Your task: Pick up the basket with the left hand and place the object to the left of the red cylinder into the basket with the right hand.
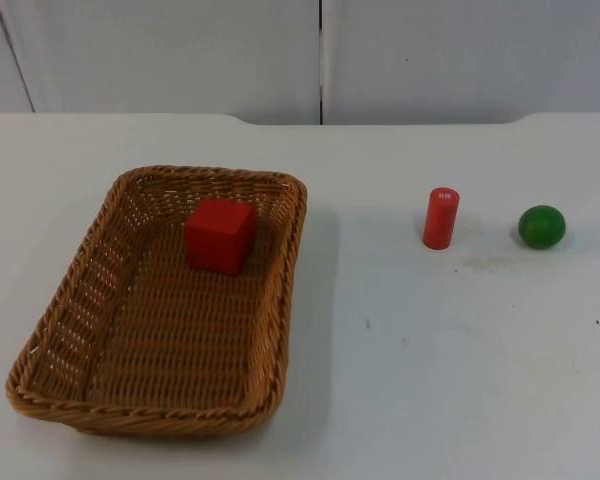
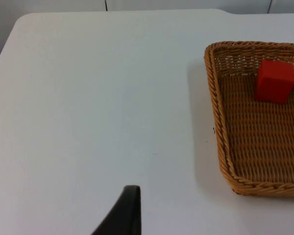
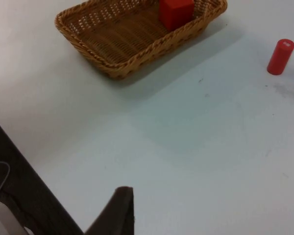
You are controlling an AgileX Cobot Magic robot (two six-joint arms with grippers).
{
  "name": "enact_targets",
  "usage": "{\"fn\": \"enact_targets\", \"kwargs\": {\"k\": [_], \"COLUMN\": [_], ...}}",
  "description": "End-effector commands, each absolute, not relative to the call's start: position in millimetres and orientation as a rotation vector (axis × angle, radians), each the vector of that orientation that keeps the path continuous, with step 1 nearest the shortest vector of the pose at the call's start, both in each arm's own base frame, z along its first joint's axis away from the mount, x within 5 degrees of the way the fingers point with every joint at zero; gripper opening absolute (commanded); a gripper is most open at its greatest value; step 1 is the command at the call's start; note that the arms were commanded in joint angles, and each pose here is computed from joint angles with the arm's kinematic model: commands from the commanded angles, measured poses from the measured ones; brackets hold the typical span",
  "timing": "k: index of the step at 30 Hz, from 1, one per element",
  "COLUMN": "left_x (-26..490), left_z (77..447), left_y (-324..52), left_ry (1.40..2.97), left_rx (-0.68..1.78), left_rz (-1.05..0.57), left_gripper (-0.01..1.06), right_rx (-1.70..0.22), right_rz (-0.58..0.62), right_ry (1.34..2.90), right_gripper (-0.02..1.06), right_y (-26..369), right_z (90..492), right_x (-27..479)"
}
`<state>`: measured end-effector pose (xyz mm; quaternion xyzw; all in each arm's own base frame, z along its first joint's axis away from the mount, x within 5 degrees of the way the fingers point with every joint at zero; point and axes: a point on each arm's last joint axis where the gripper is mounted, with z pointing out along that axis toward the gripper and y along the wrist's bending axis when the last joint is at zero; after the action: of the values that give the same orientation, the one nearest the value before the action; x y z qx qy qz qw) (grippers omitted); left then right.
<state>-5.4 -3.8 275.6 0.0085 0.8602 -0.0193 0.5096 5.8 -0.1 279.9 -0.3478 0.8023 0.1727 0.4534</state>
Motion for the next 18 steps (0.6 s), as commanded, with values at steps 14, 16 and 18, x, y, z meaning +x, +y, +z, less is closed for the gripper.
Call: {"fn": "enact_targets", "kwargs": {"k": [14,16,18], "left_x": [-5.0,-5.0,-5.0], "left_z": [274.8,274.8,274.8], "left_y": [-4.4,-4.4,-4.4], "left_ry": [2.063,2.063,2.063], "left_rx": [0.022,0.022,0.022], "left_rz": [-0.053,-0.053,-0.053], "left_gripper": [1.05,1.05,1.05], "right_rx": [-0.581,-0.531,-0.51], "right_rz": [0.28,0.252,0.24], "right_ry": [2.055,2.066,2.07], "right_gripper": [1.05,1.05,1.05], "right_y": [-0.6,-0.9,-1.0], "right_z": [280.1,280.1,280.1], "right_x": [5.9,5.9,5.9]}}
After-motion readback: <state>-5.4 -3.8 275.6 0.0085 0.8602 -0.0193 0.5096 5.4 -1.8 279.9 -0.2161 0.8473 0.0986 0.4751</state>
